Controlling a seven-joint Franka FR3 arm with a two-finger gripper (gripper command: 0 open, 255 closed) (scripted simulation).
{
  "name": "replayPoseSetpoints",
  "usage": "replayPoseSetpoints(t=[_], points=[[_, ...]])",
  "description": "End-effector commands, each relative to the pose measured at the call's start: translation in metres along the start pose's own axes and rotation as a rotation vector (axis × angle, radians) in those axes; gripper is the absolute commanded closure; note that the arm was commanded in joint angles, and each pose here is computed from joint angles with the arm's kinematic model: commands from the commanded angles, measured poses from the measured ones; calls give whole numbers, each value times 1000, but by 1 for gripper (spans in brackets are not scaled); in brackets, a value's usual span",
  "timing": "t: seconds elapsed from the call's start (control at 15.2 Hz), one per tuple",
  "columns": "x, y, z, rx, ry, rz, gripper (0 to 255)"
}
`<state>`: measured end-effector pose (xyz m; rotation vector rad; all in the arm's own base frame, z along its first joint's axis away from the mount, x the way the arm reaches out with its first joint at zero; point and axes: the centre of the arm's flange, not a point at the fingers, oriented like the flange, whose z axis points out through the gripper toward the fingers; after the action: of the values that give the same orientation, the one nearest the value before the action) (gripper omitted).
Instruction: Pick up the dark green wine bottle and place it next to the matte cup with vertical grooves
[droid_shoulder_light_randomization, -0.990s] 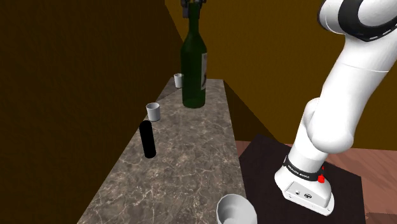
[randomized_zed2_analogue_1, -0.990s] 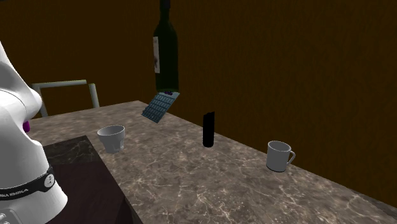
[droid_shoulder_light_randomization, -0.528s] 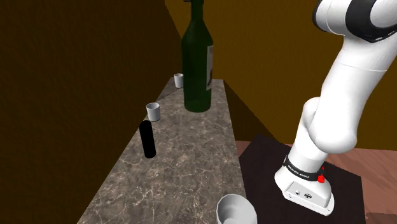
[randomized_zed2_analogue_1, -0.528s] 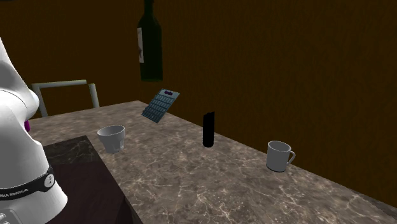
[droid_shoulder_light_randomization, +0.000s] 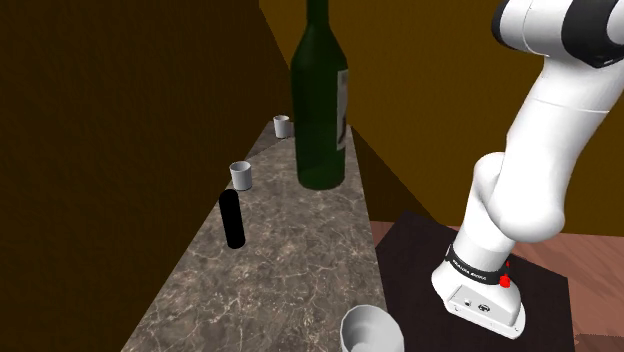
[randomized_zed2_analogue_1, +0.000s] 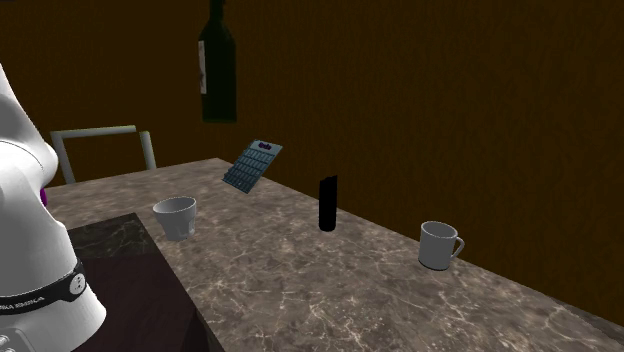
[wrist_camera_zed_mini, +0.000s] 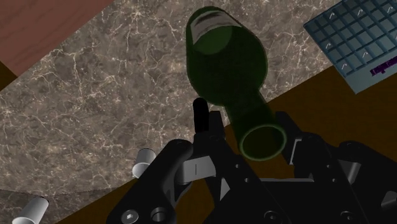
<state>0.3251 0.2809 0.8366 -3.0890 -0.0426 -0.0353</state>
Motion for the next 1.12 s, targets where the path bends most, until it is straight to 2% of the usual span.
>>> replayPoseSetpoints(t=[0.0, 1.06], points=[[0, 0, 11, 1, 0, 1, 255], [-2, 4, 96, 1, 0, 1, 255]])
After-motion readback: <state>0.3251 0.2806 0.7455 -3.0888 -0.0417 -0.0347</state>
